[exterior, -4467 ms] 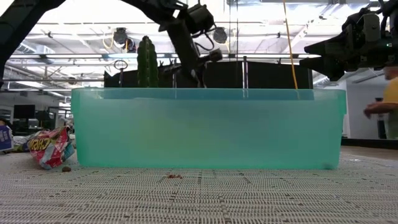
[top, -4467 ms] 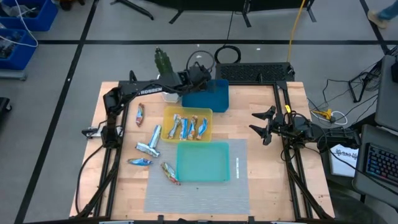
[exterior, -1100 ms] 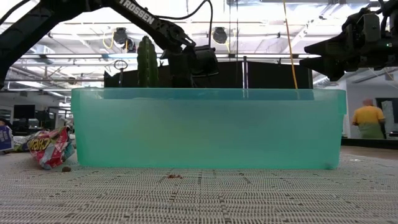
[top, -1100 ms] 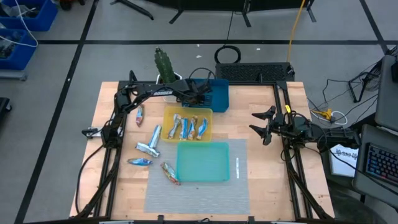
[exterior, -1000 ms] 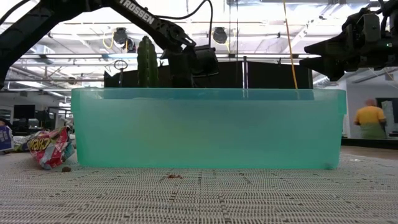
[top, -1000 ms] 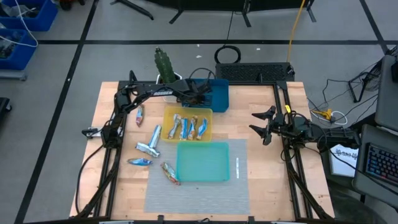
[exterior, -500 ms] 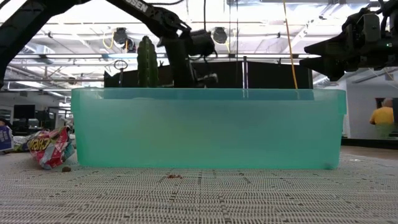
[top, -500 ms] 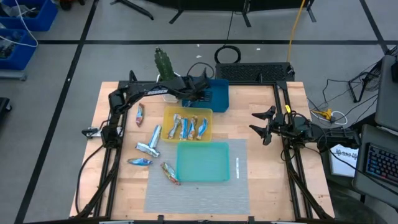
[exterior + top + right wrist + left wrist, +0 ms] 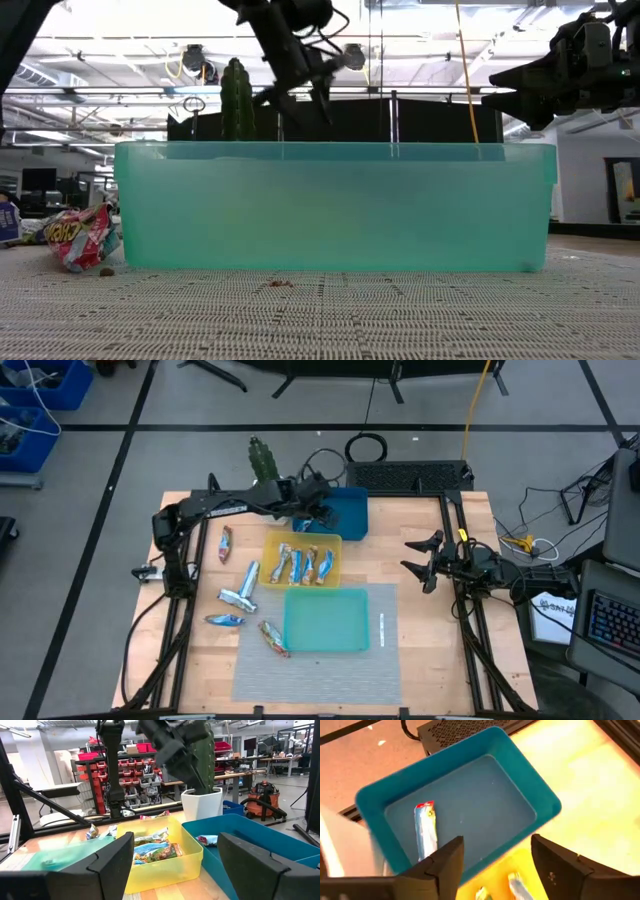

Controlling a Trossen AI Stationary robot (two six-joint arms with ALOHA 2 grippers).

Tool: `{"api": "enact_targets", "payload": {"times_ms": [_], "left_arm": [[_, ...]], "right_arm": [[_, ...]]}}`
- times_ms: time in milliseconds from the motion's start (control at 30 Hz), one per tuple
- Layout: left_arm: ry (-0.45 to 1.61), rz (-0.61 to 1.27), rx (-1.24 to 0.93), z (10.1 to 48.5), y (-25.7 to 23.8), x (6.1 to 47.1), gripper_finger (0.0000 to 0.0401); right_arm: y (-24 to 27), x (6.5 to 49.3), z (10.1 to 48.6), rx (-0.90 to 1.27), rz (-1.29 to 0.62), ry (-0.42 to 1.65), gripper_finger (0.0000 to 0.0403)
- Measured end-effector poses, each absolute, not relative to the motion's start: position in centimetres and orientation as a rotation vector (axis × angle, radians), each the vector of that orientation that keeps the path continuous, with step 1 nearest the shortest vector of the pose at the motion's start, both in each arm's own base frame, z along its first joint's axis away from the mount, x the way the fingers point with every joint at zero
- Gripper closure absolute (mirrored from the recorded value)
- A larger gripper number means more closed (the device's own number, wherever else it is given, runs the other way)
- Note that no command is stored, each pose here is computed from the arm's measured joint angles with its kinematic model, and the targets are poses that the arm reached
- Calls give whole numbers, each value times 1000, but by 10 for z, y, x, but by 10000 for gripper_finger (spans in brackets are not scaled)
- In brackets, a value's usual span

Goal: Pick and place Granola Bars by type
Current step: Put the red granola bar into the blue bin

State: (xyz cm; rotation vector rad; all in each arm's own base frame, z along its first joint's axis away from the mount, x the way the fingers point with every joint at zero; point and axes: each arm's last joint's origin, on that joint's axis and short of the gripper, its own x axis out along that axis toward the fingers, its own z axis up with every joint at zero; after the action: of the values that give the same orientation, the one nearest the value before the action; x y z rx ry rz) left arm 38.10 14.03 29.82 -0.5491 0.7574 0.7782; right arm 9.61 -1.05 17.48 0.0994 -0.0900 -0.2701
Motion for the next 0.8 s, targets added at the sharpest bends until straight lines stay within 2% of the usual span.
{"api": "enact_targets", "payload": {"times_ms": [233,400,633,800], "left_arm": [[823,721,-559,322,125,358,100],[737,662,-575,349,117,344,72],[654,583,-696,377,105,324,68],[694,468,-696,388,98,309,74]], "right_arm": [[-11,96,175,99,-270,-90,124],[-11,96,175,99,-270,-90,124],[-11,96,175,99,-270,-89,124],[-11,96,175,99,-270,-90,124]]}}
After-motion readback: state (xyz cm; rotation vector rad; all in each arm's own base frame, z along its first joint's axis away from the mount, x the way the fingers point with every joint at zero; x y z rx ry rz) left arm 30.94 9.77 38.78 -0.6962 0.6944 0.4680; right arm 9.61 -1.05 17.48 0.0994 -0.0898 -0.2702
